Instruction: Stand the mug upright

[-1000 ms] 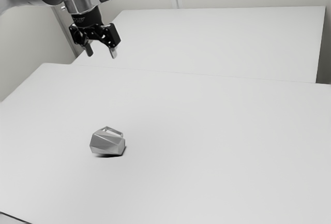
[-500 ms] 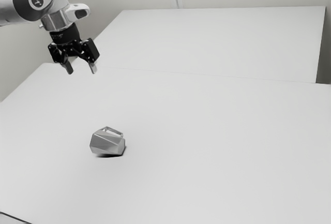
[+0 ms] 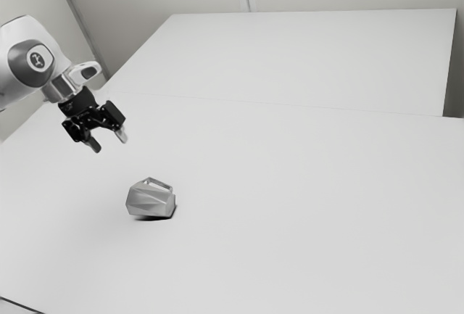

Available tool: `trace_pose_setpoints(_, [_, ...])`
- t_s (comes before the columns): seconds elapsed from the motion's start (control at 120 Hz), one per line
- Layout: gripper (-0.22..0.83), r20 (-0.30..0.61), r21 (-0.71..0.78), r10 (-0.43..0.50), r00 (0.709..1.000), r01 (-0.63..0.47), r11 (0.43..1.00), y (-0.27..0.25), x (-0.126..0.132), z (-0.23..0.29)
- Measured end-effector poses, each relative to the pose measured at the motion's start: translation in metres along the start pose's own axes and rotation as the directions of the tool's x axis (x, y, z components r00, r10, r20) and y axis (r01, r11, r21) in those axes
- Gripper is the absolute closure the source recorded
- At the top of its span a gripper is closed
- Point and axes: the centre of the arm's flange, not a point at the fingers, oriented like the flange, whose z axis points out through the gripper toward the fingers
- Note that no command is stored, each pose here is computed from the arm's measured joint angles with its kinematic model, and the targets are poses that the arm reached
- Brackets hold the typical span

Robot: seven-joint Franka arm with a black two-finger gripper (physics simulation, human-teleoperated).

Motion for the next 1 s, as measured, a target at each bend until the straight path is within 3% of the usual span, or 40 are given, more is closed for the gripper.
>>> trace_pose_setpoints(0.35, [0.02,-0.072,-0.172,0.019,0.997,-0.031,0.985,-0.037,-0.005,0.07])
trace_pose_setpoints(1.0, [0.03,-0.146,-0.298,0.055,0.988,-0.097,0.95,-0.074,-0.001,0.149])
